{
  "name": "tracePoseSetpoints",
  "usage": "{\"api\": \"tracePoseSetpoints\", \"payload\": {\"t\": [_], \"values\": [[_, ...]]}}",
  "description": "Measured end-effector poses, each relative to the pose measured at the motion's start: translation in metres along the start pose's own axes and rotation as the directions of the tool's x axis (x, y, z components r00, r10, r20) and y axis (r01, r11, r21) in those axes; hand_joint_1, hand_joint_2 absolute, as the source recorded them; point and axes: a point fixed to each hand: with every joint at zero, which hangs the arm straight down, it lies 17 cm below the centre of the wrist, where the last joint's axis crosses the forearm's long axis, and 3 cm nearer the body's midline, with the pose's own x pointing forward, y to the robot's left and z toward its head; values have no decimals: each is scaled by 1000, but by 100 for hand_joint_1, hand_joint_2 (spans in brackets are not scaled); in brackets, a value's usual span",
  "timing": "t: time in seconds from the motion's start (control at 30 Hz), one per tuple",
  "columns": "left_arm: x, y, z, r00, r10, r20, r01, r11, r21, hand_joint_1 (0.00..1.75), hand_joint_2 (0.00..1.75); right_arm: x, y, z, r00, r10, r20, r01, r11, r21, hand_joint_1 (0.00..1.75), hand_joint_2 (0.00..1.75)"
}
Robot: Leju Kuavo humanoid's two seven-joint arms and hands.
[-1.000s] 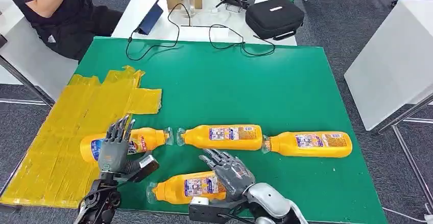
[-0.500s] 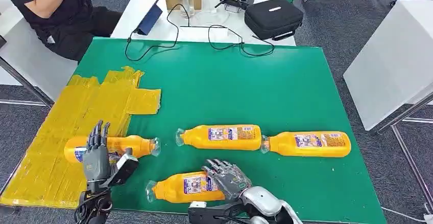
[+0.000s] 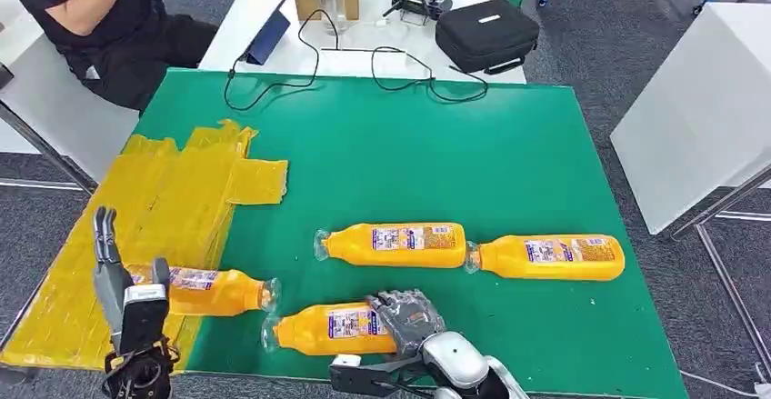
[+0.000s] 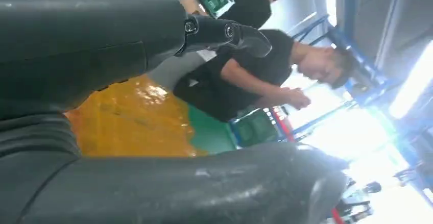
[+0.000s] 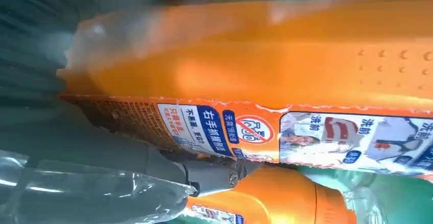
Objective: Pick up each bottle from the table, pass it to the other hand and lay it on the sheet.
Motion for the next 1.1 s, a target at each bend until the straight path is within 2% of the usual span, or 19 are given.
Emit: {"api": "tracePoseSetpoints", "payload": {"t": [0.23, 0.37, 0.5, 0.63, 0.67, 0.73, 0.83, 0.9, 1.1], "values": [[16, 6, -5, 999, 13, 35, -14, 1000, 20, 0, 0, 0, -1, 0, 1000, -8, -2, 8, 1000, -2, 175, 175], [15, 2, -5, 997, 81, 16, -81, 997, 3, 0, 0, 1, -2, -1, 999, -34, 1, 34, 999, -5, 175, 175], [14, -6, -5, 981, 195, -11, -195, 981, -22, 0, 0, 6, -22, 2, 990, -139, 19, 140, 987, -72, 175, 175], [14, -14, -5, 934, 353, -57, -356, 933, -47, 0, 0, 18, -43, 15, 962, -259, 84, 268, 955, -127, 175, 175], [14, -17, -4, 909, 411, -73, -415, 908, -53, 0, 175, 23, -47, 19, 951, -290, 111, 304, 943, -137, 175, 175], [17, -22, -3, 846, 522, -103, -530, 846, -65, 0, 175, 31, -63, 26, 925, -343, 161, 368, 914, -168, 175, 175], [28, -30, 3, 702, 698, -145, -711, 698, -85, 0, 175, 37, -100, 37, 884, -399, 244, 454, 858, -241, 175, 175], [45, -32, 9, 602, 784, -152, -799, 592, -111, 0, 175, 38, -137, 49, 849, -423, 317, 514, 799, -312, 175, 175], [80, -39, 17, 479, 864, -154, -876, 459, -153, 0, 175, 37, -185, 72, 808, -421, 412, 574, 719, -392, 175, 175]]}}
